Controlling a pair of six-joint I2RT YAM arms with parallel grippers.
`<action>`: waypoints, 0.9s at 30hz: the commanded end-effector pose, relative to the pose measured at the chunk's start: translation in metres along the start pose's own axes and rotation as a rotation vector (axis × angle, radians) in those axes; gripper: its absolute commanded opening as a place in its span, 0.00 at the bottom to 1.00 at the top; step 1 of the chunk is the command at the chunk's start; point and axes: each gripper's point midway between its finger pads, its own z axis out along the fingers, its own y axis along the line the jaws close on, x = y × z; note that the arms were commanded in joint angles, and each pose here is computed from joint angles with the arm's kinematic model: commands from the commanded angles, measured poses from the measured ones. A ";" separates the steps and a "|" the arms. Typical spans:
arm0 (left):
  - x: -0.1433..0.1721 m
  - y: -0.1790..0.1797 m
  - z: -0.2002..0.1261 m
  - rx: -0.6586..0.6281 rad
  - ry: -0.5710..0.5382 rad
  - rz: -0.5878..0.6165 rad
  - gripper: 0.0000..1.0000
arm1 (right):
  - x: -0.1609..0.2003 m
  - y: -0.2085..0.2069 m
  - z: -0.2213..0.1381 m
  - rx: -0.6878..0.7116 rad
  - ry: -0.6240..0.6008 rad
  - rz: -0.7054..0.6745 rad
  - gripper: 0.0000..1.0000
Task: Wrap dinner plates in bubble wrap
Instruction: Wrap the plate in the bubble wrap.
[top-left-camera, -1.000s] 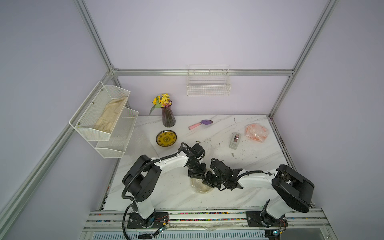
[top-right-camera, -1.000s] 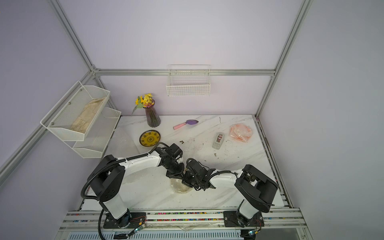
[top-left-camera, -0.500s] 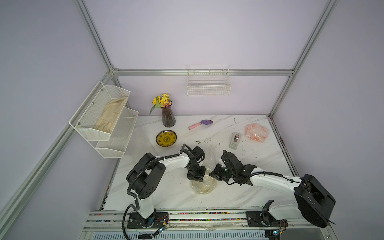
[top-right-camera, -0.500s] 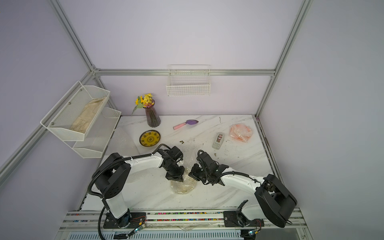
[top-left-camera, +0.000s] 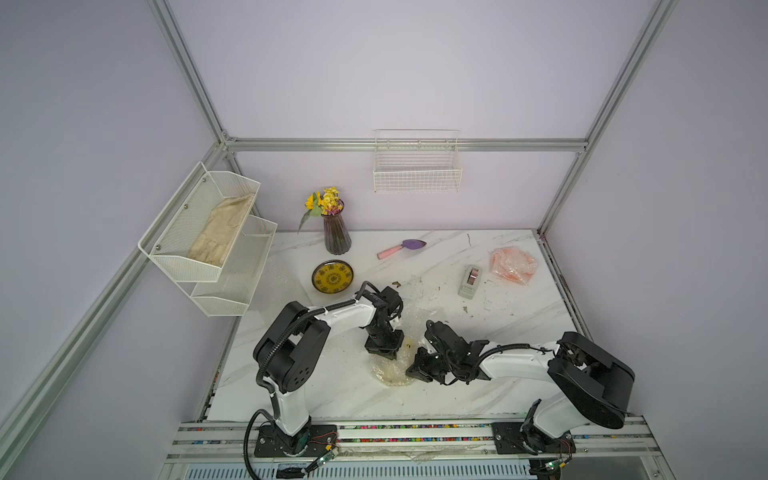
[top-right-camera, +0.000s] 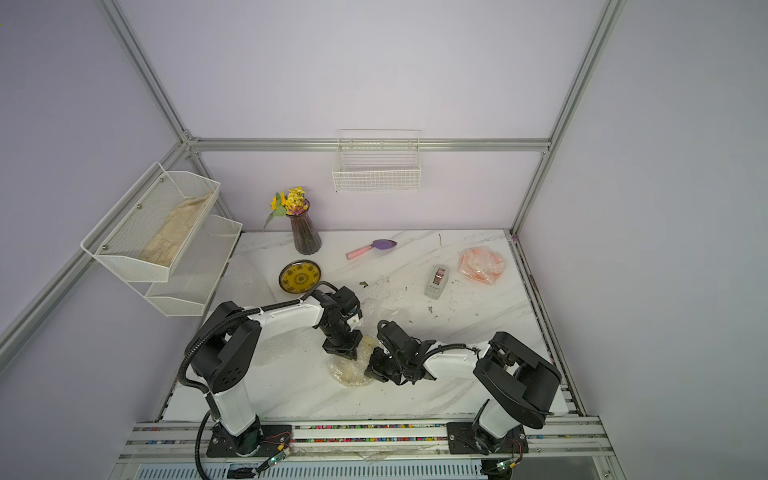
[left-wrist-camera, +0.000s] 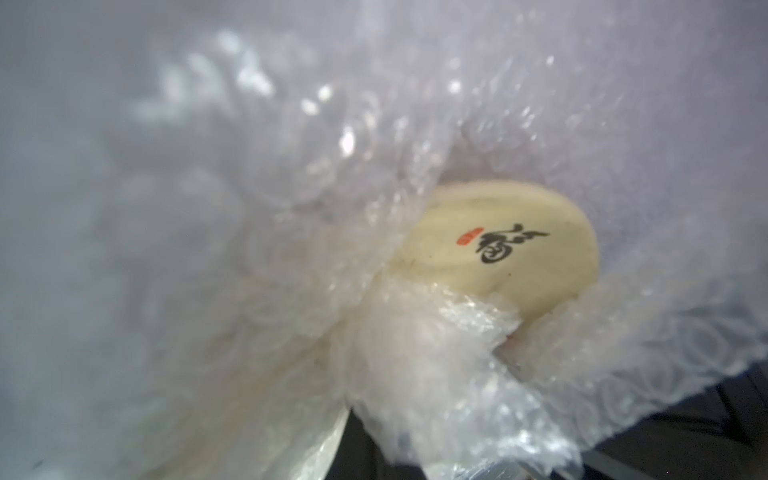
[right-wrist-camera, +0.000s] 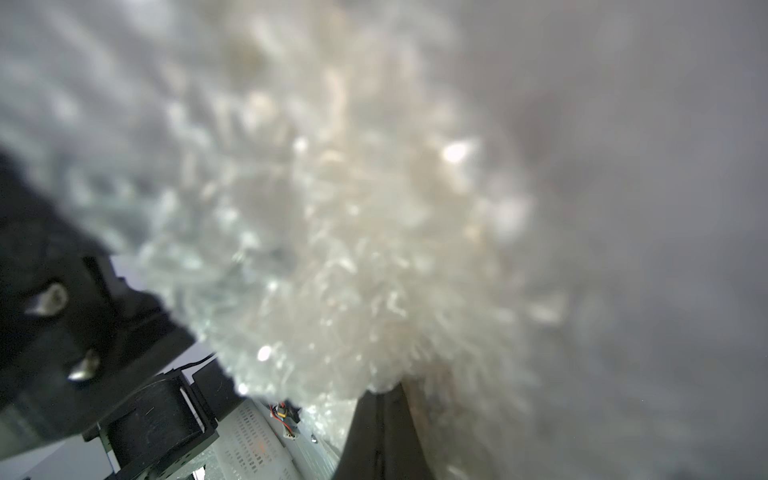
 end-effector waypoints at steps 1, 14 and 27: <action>-0.014 0.016 -0.003 -0.088 -0.031 0.039 0.05 | -0.003 0.020 -0.014 0.014 -0.031 -0.058 0.00; -0.022 -0.009 -0.052 -0.029 -0.167 0.013 0.14 | -0.001 -0.007 0.037 0.063 0.077 -0.007 0.00; 0.018 -0.011 -0.018 0.043 -0.049 -0.156 0.13 | -0.002 -0.004 0.033 0.047 0.059 -0.002 0.00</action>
